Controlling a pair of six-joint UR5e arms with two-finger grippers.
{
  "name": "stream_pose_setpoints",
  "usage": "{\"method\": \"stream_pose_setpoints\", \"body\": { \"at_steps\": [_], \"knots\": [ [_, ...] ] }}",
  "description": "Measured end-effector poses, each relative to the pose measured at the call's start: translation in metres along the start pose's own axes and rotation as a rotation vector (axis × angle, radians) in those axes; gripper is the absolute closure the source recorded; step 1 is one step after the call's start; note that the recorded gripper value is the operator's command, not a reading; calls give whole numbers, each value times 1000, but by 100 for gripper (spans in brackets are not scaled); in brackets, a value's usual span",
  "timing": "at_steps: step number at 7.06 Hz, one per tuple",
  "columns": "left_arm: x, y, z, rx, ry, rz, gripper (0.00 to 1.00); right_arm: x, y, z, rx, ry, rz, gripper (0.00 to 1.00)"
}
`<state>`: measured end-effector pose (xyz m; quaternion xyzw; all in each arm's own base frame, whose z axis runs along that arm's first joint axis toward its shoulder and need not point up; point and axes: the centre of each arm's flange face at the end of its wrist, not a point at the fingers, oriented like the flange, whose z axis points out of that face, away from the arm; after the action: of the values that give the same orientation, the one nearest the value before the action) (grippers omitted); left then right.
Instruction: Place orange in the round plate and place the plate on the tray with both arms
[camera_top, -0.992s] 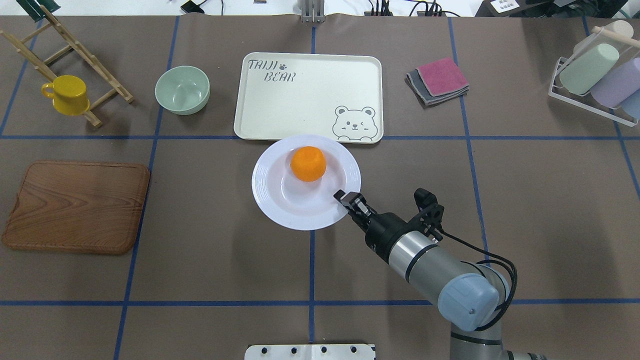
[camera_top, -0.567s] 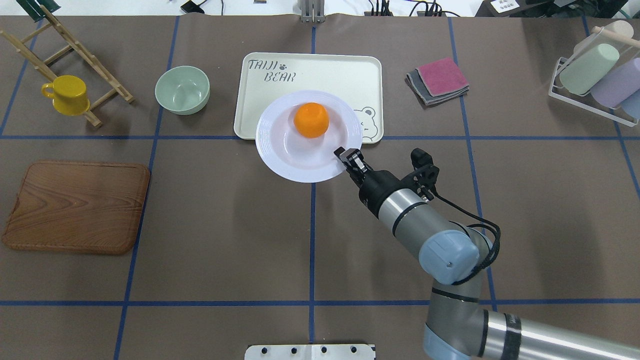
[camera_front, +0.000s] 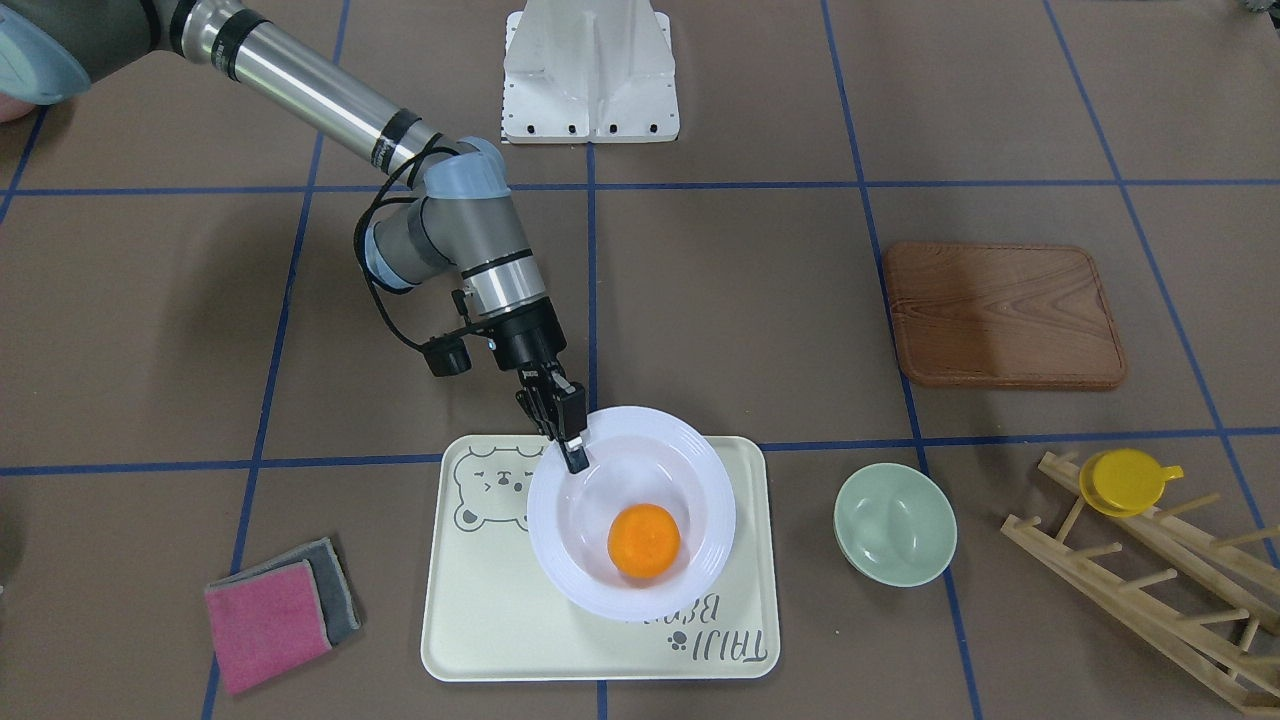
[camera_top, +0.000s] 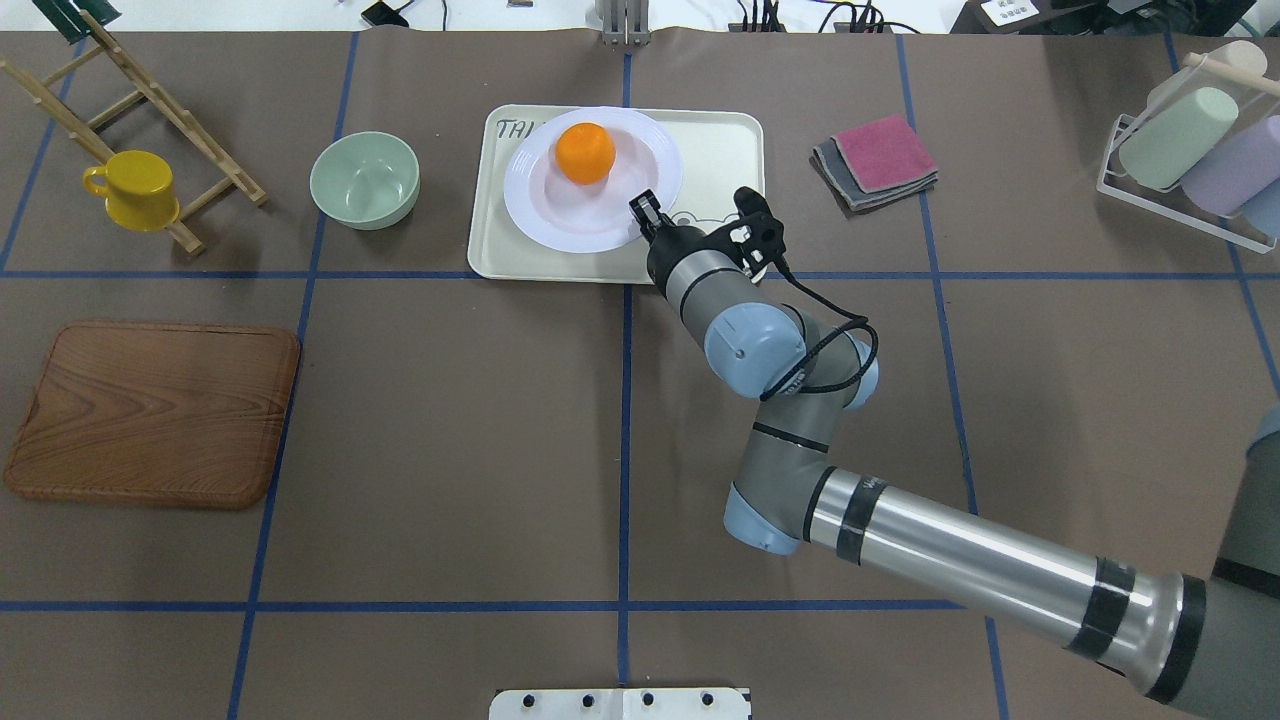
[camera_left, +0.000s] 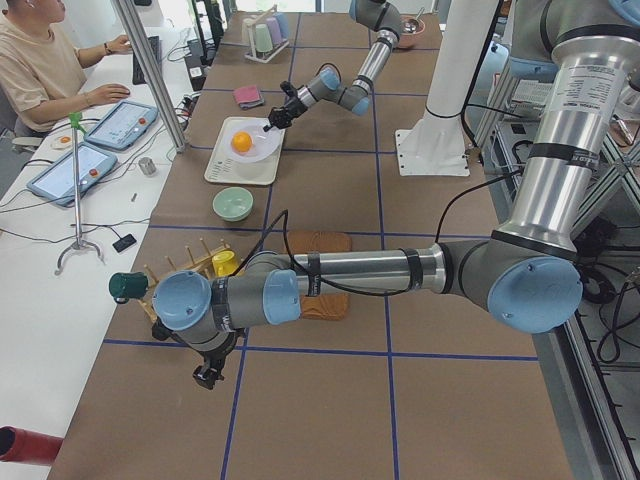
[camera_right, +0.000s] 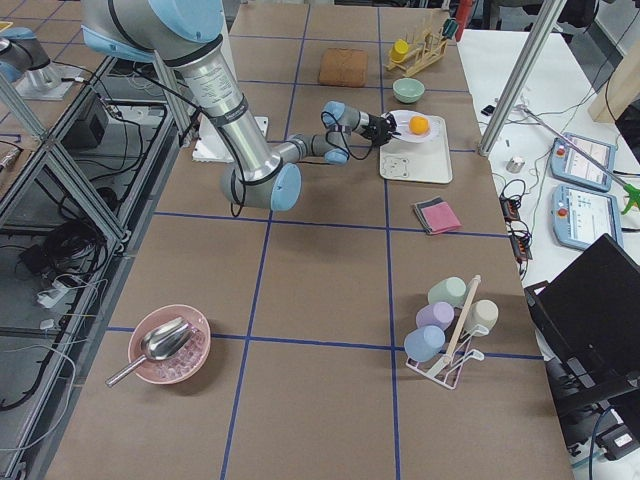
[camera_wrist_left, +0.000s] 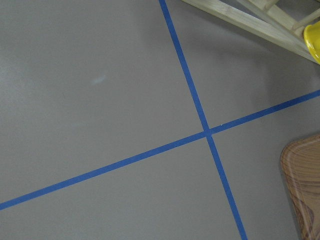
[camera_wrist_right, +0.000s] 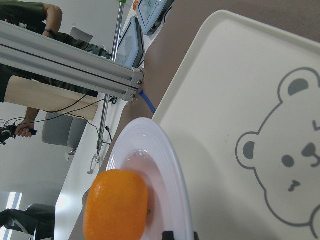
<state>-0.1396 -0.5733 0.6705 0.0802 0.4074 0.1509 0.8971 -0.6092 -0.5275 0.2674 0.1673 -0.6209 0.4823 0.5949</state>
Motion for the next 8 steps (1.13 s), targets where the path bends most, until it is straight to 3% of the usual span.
{"method": "stream_pose_setpoints", "body": {
  "at_steps": [1,2,4,6,8],
  "knots": [
    [0,0,0,0,0,0,0,-6,-5,15,1,23,-4,44],
    [1,-1,-1,2,-1,2,0,-6,-11,22,2,38,-8,0],
    [2,-1,-2,4,-2,5,0,-2,-19,23,1,82,-81,0],
    [2,-1,-2,4,-2,5,0,-1,-47,-8,-93,147,-241,0],
    [2,2,0,2,-1,3,0,-27,-101,-46,-207,271,-436,0]
  ]
}}
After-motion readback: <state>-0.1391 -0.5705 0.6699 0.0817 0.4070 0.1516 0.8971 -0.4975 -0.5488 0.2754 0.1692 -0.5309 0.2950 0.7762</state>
